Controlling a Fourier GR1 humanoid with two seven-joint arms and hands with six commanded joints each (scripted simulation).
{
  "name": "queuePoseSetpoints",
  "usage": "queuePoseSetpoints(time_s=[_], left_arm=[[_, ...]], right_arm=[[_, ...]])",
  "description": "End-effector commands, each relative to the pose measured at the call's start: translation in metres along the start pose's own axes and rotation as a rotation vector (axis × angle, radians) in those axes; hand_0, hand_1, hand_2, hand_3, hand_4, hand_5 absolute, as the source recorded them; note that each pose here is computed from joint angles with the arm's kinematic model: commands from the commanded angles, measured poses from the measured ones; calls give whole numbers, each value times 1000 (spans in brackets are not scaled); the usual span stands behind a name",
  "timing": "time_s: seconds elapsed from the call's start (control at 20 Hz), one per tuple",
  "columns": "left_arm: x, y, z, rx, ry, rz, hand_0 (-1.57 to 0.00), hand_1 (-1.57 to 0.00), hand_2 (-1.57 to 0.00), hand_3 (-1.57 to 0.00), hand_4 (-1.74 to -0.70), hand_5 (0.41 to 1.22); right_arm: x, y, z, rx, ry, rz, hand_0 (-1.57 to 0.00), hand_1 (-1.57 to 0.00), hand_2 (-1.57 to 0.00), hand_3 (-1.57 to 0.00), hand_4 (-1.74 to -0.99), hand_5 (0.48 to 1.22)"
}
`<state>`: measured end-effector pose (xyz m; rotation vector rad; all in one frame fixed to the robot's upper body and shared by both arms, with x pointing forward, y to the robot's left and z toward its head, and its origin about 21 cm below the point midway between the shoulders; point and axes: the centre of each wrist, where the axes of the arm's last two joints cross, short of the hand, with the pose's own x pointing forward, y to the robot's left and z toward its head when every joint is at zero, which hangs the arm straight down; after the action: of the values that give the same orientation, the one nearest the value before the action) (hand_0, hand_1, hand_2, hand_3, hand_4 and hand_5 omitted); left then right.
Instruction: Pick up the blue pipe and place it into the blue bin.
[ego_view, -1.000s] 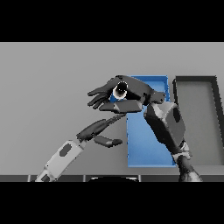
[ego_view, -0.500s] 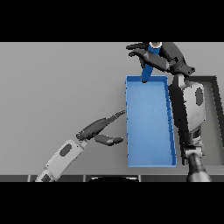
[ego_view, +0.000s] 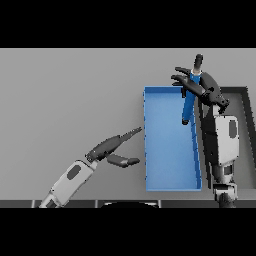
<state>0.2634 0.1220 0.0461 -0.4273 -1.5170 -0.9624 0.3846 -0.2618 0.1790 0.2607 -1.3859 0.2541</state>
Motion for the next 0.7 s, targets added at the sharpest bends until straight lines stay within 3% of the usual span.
queuePoseSetpoints(time_s=[0.0,0.05,0.15,0.2,0.35,0.45,0.5,0.55,0.65], left_arm=[[3,0,0,6,-4,0,1,1,1,1,-827,470],[1,0,2,4,-12,0,1,1,1,1,-829,470],[3,0,4,-1,-15,2,1,1,1,1,-826,470],[4,1,2,-2,-10,2,1,1,1,1,-827,471],[4,-1,0,-4,7,0,1,1,1,1,-826,475],[4,-3,3,1,-9,1,1,1,1,1,-827,474],[6,-3,3,5,-11,4,1,1,1,1,-829,474],[5,-4,3,5,-7,0,1,1,1,1,-830,476],[5,-7,4,0,-7,0,1,1,1,1,-828,476]], right_arm=[[-11,-2,1,-39,38,-6,-1571,-1571,-1571,-1571,-1499,1221],[-19,-4,2,-69,80,2,-1571,-1571,-1571,-1571,-1499,1221],[-37,-6,4,-89,148,18,-1571,-1571,-1571,-1080,-1586,1221],[-47,-5,7,-82,187,34,-1571,-1571,-1571,-1178,-1569,1221],[-72,-2,12,-91,297,70,-1571,-1571,-1571,-693,-1653,1205],[-86,-3,13,-127,392,74,-1571,-1571,-1571,-1009,-1583,1199],[-93,-2,13,-141,439,33,-1465,-1382,-1333,-807,-1534,1190],[-98,0,12,-131,485,9,-1172,-1106,-1066,-646,-1477,1178],[-97,0,10,-131,547,-22,-749,-707,-682,-413,-1344,1172]])
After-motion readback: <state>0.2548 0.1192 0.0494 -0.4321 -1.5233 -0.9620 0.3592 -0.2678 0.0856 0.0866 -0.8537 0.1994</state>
